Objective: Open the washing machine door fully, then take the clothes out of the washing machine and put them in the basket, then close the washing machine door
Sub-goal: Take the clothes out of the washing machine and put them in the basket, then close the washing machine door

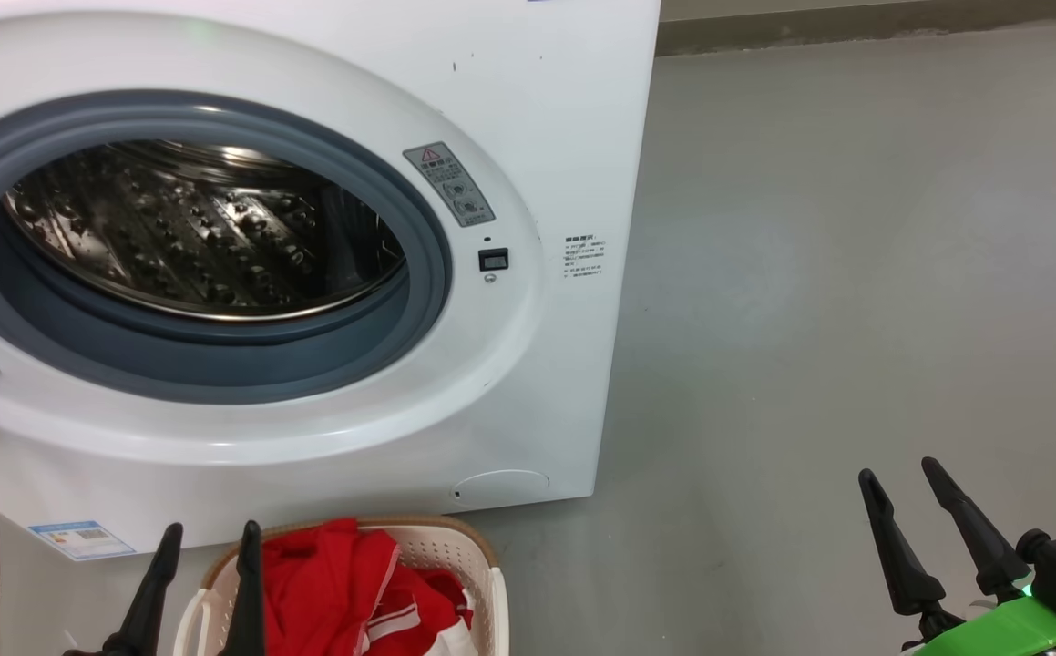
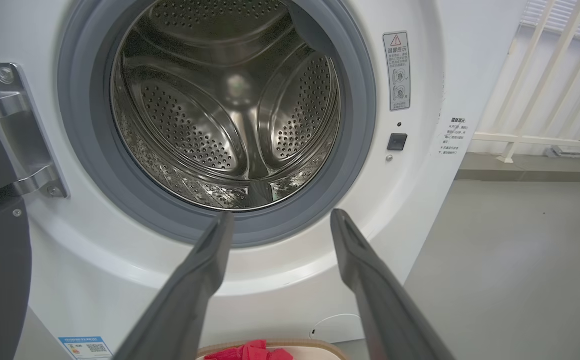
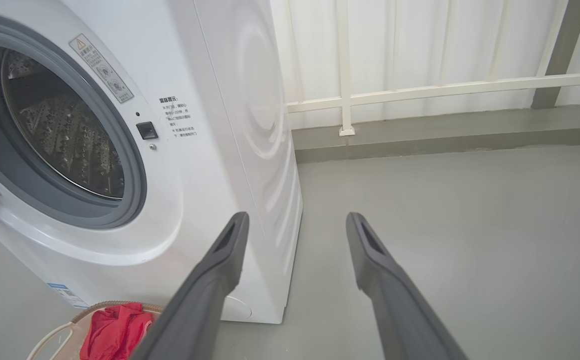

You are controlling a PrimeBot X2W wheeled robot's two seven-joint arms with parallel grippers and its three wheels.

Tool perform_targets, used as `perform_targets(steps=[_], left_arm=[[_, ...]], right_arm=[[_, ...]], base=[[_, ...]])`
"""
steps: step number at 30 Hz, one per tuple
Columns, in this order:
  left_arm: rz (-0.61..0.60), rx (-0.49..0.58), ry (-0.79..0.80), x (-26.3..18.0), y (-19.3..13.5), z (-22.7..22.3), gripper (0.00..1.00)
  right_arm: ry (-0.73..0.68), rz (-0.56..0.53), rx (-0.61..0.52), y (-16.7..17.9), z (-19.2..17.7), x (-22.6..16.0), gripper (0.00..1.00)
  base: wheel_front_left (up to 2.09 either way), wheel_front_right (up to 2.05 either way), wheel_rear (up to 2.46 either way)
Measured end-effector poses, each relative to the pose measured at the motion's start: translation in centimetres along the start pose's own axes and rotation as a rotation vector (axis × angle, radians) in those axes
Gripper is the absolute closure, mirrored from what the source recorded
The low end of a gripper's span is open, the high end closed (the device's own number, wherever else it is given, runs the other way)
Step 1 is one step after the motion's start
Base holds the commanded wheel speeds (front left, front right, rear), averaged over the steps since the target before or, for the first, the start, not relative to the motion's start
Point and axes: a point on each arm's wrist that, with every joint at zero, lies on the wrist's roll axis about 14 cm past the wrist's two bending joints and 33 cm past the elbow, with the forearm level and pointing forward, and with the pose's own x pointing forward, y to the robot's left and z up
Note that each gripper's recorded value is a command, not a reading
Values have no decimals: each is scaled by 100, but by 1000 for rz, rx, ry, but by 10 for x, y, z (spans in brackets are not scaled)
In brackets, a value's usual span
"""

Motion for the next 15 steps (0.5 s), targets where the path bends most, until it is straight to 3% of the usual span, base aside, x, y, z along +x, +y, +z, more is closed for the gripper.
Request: perform_targets(steps=[15], left_arm=[[-6, -6, -10, 0, -5, 3, 0]], right_arm=[[-7, -6, 0, -2, 2, 0, 0]], base=[[0, 0, 0]])
